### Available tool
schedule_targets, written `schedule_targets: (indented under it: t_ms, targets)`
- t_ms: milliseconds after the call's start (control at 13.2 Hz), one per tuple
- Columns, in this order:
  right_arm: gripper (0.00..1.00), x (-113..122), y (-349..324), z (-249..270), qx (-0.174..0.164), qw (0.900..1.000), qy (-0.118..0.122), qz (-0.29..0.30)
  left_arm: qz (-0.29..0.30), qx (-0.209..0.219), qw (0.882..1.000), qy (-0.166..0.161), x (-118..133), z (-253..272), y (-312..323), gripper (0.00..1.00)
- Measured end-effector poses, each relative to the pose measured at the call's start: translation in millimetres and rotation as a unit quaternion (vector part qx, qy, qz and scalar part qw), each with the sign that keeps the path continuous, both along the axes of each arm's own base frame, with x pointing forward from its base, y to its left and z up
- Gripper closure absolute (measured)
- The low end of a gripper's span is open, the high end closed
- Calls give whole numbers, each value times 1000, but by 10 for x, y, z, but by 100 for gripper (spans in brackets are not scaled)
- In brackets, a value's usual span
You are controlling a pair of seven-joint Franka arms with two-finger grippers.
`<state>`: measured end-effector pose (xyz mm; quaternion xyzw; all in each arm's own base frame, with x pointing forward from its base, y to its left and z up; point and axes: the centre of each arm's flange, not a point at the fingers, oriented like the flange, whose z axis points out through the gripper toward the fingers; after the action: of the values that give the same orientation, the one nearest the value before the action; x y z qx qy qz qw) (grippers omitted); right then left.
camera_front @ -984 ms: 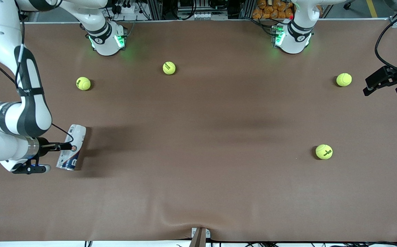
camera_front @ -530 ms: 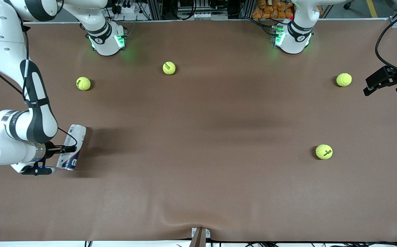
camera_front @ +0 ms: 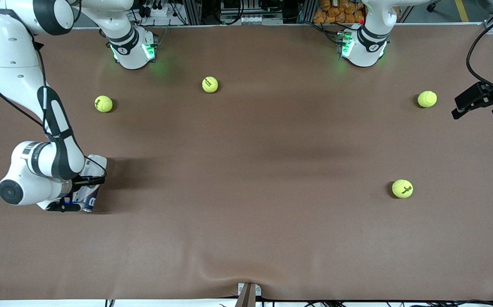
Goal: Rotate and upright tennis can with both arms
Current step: 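Close the right gripper around the can's open end and lift it, then carry the held can with the right gripper to the table middle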
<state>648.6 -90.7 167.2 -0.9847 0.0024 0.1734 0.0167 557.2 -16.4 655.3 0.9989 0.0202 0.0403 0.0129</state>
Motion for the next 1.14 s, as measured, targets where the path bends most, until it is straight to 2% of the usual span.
schedule_targets:
  t_ms: [379, 530, 606, 833, 984, 1136]
  targets:
    - [1, 29, -25, 33, 6, 1000, -5, 14, 0, 0, 1000, 1, -1, -2, 1, 0]
    - [22, 47, -12, 61, 12, 999, -8, 32, 0, 0, 1000, 6, -12, -13, 3, 0]
    - [28, 60, -14, 74, 18, 999, -11, 49, 0, 0, 1000, 10, -19, -20, 5, 0]
    - [33, 125, 19, 123, 32, 995, -25, 96, 0, 0, 1000, 12, -23, -24, 8, 0]
    - [34, 225, 178, 216, 44, 988, -38, 146, 0, 0, 1000, 12, -23, -24, 8, 0]
    - [34, 359, 546, 350, 60, 972, -56, 218, 1, 0, 1000, 12, -23, -24, 10, 0]
